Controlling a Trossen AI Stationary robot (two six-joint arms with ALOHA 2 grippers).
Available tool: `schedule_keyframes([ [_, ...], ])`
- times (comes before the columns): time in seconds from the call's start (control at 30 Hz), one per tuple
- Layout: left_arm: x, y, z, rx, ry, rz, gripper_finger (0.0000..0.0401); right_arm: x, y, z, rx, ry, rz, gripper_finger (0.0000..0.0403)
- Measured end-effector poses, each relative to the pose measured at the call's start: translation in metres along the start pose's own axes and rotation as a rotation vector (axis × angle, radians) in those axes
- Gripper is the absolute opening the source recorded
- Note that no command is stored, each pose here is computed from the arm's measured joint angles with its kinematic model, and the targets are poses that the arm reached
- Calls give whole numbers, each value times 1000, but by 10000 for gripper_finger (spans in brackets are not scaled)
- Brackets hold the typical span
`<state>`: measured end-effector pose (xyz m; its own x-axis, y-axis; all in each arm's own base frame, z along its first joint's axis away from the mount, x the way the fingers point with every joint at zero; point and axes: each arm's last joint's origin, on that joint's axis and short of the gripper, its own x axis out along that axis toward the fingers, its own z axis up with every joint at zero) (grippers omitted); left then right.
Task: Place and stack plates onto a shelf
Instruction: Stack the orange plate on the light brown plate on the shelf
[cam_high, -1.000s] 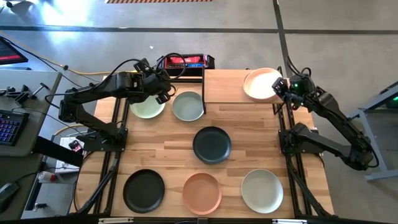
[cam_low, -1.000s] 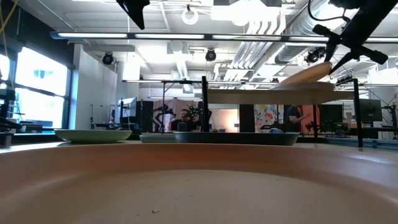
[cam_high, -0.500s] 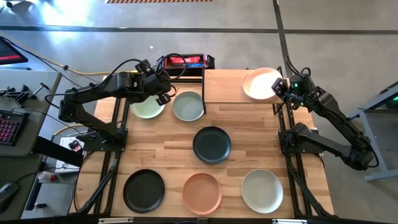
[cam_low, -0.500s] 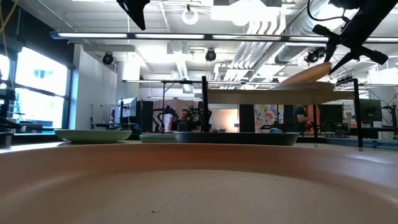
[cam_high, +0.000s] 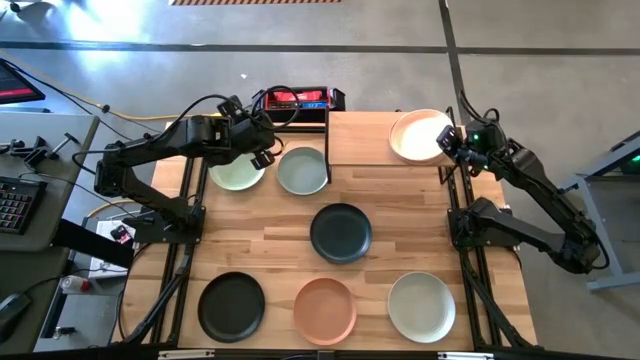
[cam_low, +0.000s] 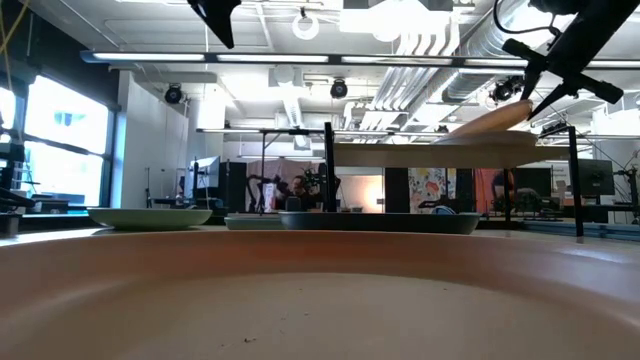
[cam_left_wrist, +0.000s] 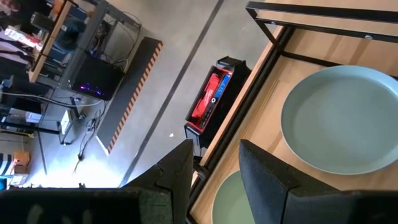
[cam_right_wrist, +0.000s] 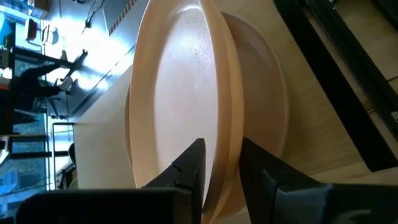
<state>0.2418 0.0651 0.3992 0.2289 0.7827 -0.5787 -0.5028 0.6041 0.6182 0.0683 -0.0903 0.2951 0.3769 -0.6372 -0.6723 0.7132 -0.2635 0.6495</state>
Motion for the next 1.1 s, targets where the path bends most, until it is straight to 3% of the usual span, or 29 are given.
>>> schedule_keyframes([
  [0.43, 0, 0, 0, -28, -2, -1, 117, 0, 0, 0, -18, 4, 1, 71],
  [0.7, 0, -1, 0, -30, -2, -18, 117, 0, 0, 1, 65, -22, -7, 71],
  [1.1, 0, -1, 0, -45, -1, -34, 117, 0, 1, 0, 33, 4, 6, 71],
])
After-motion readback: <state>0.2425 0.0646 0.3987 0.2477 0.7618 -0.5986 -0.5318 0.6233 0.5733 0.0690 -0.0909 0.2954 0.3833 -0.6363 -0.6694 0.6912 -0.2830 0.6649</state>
